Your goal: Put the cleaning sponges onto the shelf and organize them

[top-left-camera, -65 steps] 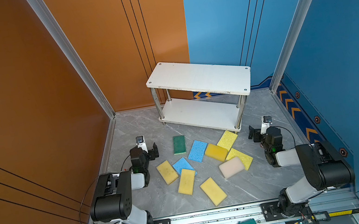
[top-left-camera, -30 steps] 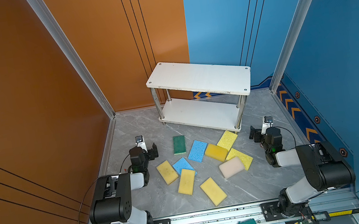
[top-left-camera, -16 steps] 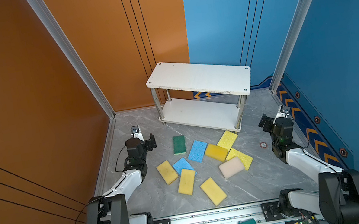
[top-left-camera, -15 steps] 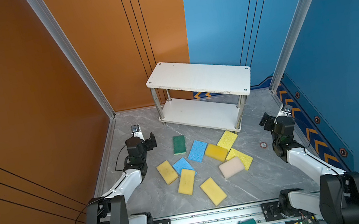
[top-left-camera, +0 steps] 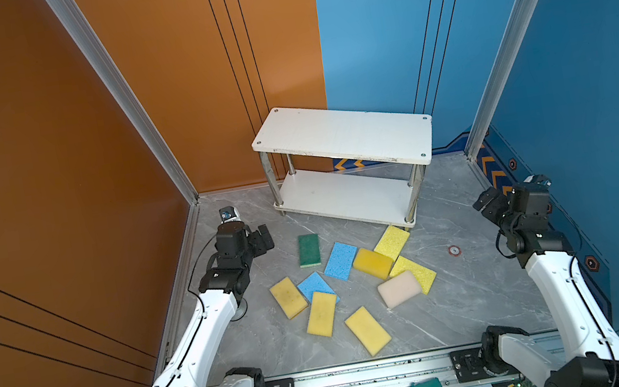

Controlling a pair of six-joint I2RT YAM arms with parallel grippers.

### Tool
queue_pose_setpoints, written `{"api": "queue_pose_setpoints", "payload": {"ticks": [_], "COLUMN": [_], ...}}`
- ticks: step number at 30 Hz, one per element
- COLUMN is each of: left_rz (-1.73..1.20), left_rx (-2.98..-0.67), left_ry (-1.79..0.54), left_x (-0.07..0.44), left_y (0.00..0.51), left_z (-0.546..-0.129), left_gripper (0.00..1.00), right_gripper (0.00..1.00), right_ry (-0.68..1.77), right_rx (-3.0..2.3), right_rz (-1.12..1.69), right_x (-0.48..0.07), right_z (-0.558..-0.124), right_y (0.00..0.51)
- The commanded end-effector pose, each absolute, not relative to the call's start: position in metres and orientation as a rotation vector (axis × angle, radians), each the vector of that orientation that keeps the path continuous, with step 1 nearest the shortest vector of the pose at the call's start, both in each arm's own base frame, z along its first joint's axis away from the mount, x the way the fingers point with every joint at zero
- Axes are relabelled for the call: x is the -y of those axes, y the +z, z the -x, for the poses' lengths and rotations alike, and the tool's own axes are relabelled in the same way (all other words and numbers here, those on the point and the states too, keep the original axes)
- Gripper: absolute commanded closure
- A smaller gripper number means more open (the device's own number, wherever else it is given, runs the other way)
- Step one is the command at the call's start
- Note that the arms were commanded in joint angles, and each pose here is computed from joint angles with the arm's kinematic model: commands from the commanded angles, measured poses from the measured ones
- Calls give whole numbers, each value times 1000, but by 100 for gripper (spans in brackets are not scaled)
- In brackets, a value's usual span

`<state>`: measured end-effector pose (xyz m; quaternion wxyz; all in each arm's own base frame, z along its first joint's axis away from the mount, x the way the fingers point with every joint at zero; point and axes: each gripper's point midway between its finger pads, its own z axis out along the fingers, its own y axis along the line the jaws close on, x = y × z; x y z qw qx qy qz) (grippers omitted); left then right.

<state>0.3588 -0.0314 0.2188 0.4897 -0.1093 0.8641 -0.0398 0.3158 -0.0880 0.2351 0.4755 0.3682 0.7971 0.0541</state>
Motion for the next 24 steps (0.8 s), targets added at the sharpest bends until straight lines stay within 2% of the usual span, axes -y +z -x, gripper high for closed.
{"api": "queue_pose_setpoints", "payload": {"ticks": [1, 11, 17, 24], "left_rz": [306, 157, 120, 106], "left_rx": [-2209, -2259, -2257, -2220], "left_ry": [-194, -685, -810, -881], "left_x": [44, 115, 131, 138], "left_y": [209, 228, 248, 273], "left_z": [-331, -294, -282, -286], "left_gripper": [2, 2, 2, 2], "right_gripper": [0, 0, 0, 0], "right_ry": [303, 534, 663, 805], "right_rx": [-2082, -2108, -2153, -2178], "right_rz": [-903, -800, -745, -741], "right_x": [54, 10, -13, -30], "right_z": [-298, -277, -272, -287], "right_y": [230, 276, 298, 314]}}
